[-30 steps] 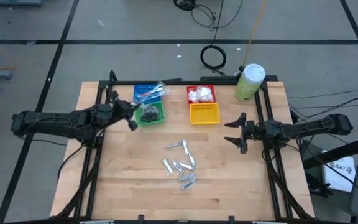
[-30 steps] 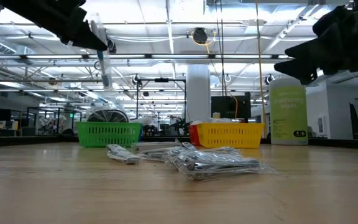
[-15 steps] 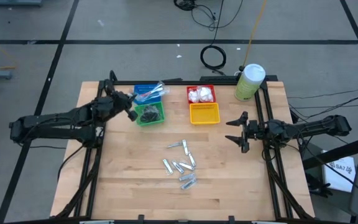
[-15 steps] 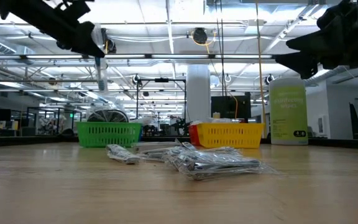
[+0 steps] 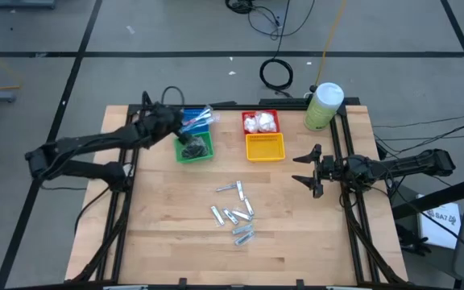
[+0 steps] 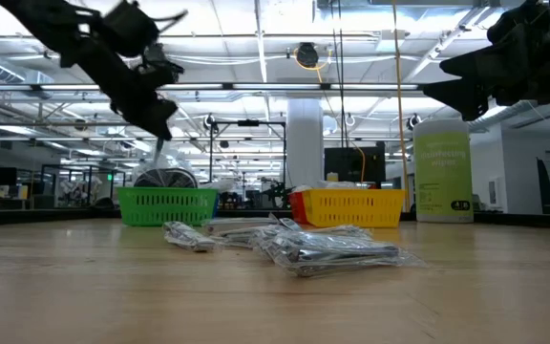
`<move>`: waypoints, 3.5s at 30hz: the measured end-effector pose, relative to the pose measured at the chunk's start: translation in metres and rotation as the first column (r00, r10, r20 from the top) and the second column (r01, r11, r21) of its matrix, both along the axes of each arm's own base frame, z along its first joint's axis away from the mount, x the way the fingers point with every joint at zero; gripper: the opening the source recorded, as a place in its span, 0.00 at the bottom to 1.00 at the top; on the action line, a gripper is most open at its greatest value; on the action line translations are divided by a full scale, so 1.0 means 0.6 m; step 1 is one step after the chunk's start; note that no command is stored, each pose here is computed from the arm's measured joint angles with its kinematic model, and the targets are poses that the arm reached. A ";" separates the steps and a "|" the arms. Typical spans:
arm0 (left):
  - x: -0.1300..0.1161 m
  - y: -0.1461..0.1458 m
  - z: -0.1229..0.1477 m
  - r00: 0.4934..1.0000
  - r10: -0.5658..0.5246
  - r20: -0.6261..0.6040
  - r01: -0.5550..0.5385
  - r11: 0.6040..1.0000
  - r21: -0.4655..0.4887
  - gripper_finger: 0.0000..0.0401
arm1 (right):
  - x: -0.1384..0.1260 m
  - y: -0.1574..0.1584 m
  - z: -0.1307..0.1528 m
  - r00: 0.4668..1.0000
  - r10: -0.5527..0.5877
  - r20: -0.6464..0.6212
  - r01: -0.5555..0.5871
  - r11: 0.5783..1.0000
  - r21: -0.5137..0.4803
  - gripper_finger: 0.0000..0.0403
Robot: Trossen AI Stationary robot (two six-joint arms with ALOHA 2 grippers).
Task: Pick & Place Travel size toiletries
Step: Put the blue toothbrush into the blue bin, then put the nail cutter into the yellow bin
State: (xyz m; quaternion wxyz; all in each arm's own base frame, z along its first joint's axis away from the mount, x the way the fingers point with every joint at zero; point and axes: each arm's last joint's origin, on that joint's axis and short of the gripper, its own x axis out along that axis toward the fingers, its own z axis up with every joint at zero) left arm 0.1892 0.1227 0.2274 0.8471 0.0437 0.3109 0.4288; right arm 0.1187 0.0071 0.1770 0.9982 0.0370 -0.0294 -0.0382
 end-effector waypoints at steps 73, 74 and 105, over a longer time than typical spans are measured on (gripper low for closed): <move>0.096 -0.135 0.050 0.800 -0.495 0.339 0.558 0.821 -0.117 0.77 | 0.000 0.000 0.000 1.000 0.001 -0.001 -0.001 1.000 0.000 0.72; 0.101 -0.148 0.045 0.792 -0.506 0.342 0.574 0.807 -0.136 0.76 | 0.000 0.000 0.000 1.000 0.001 -0.001 -0.001 1.000 0.000 0.72; 0.196 -0.263 -0.191 0.838 -0.542 0.072 0.519 0.748 -0.414 0.68 | 0.000 0.000 0.000 1.000 0.001 0.000 -0.001 1.000 0.000 0.72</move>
